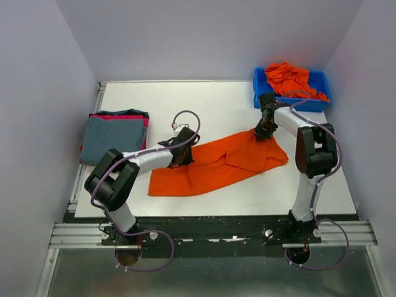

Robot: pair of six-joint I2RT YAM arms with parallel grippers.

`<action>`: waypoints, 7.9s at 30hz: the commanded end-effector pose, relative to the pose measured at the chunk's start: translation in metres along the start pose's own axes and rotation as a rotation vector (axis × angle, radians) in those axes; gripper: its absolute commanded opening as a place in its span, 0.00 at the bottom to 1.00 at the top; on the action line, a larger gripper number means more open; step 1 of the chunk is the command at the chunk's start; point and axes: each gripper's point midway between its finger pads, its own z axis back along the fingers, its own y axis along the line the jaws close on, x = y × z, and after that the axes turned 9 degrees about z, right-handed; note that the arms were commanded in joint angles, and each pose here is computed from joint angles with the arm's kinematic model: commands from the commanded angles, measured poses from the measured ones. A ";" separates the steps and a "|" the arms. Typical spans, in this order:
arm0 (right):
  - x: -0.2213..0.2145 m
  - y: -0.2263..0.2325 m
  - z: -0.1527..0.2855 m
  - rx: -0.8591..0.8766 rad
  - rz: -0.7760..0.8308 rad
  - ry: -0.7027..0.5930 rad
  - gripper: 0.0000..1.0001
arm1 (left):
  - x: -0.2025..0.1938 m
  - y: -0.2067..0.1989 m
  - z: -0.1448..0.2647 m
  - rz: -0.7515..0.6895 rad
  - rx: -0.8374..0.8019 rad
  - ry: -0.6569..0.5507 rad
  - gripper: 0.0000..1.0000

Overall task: Fold and stack the t-shirts
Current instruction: Rotate the tshirt 90 degrees, then grab the bottom of the folded rectangular tshirt with both arms, then fold the folded rectangular tshirt in 1/3 of the way

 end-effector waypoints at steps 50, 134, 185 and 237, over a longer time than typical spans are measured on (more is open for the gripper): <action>-0.054 0.022 0.058 0.212 0.180 -0.151 0.01 | 0.042 -0.172 -0.007 -0.084 -0.398 0.110 0.05; -0.229 0.010 0.110 0.541 0.485 0.154 0.43 | -0.076 0.004 0.090 0.101 -0.256 0.211 0.65; -0.193 0.006 0.169 0.490 0.463 0.013 0.01 | -0.058 -0.057 0.143 0.106 -0.466 0.201 0.00; 0.016 0.103 0.045 0.381 0.275 0.042 0.70 | 0.159 -0.077 -0.028 0.271 -0.378 0.027 0.62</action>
